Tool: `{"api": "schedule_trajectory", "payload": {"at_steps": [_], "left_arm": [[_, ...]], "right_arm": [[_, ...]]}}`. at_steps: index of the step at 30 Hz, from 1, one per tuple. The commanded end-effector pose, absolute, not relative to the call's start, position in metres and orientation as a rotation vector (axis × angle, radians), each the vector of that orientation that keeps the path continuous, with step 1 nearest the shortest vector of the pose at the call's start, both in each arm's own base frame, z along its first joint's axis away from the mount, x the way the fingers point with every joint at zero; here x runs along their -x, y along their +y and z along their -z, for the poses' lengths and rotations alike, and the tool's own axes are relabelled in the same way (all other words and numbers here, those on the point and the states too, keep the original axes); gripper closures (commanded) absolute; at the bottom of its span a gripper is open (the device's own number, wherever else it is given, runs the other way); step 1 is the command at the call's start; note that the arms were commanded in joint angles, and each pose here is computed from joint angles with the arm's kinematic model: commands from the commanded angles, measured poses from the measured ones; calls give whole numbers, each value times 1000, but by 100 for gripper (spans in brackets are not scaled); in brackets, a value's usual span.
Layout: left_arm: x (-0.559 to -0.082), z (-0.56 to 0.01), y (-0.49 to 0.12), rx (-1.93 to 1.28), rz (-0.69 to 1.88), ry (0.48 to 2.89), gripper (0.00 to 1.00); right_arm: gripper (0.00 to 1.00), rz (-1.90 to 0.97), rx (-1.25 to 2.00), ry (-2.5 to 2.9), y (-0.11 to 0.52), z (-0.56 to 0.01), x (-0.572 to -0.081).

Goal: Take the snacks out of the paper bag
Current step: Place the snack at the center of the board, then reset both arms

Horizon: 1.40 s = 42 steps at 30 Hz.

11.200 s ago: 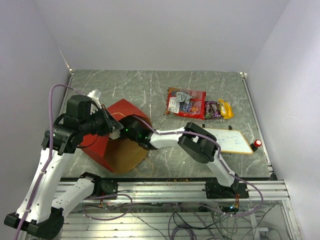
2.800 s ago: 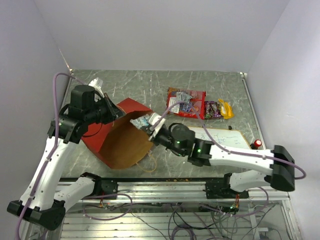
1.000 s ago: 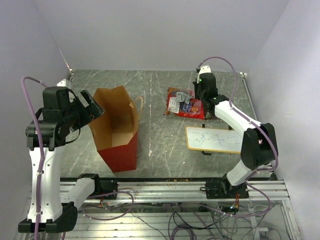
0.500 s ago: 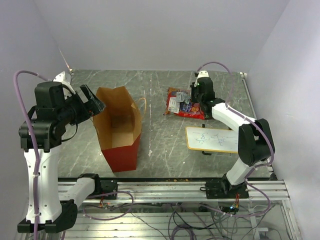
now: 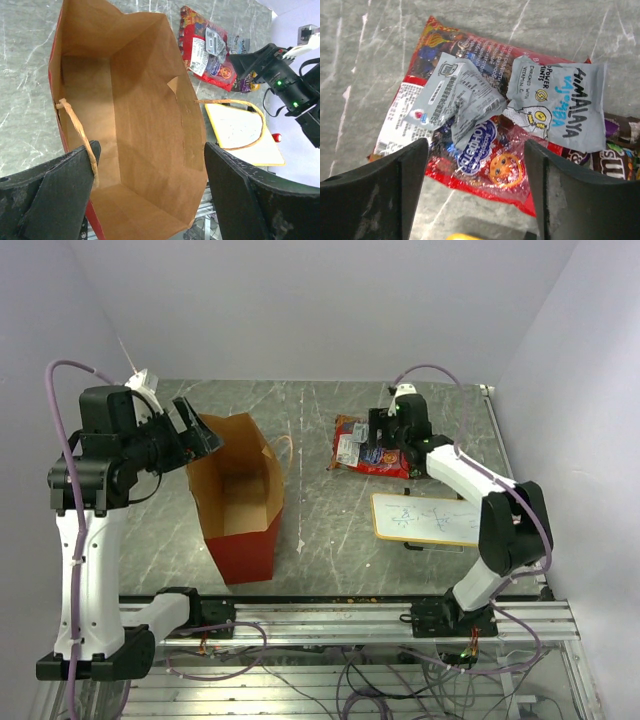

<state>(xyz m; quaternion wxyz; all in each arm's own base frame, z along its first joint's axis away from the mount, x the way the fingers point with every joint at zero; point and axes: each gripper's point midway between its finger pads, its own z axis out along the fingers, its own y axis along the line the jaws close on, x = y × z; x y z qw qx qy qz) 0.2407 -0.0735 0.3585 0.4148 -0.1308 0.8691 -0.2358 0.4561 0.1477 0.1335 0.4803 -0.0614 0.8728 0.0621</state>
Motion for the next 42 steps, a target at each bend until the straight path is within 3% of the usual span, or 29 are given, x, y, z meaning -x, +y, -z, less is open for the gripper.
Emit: {"api": "schedule_trajectory", "payload": {"at_steps": [1,3,14,20,24,29,34,42], "left_arm": [[-242,-385,-87,183,638,2103,5],[-237,-389,-96,135,657,2094,4],[-192,-423,-127,-152,652,2020,1],[-187,-440,-110,-17,598,2004,1],[-184,-423,-68,269,420,2032,1],[-184,-428,-64,334,465,1937,1],[-193,-408,-82,366,547,1988,2],[-202,-463,-46,329,322,1860,1]], "right_arm": [[4,-241,72,2090,149,-197,-438],[0,-280,8,2108,147,-213,-422],[0,-528,-328,2087,124,-302,-300],[0,-498,-321,1968,95,-337,-254],[0,-480,-303,2014,94,-341,-247],[0,-469,-149,2050,102,-345,-247],[0,-488,-139,2049,107,-338,-251],[0,-483,-44,1946,104,-386,-245]]}}
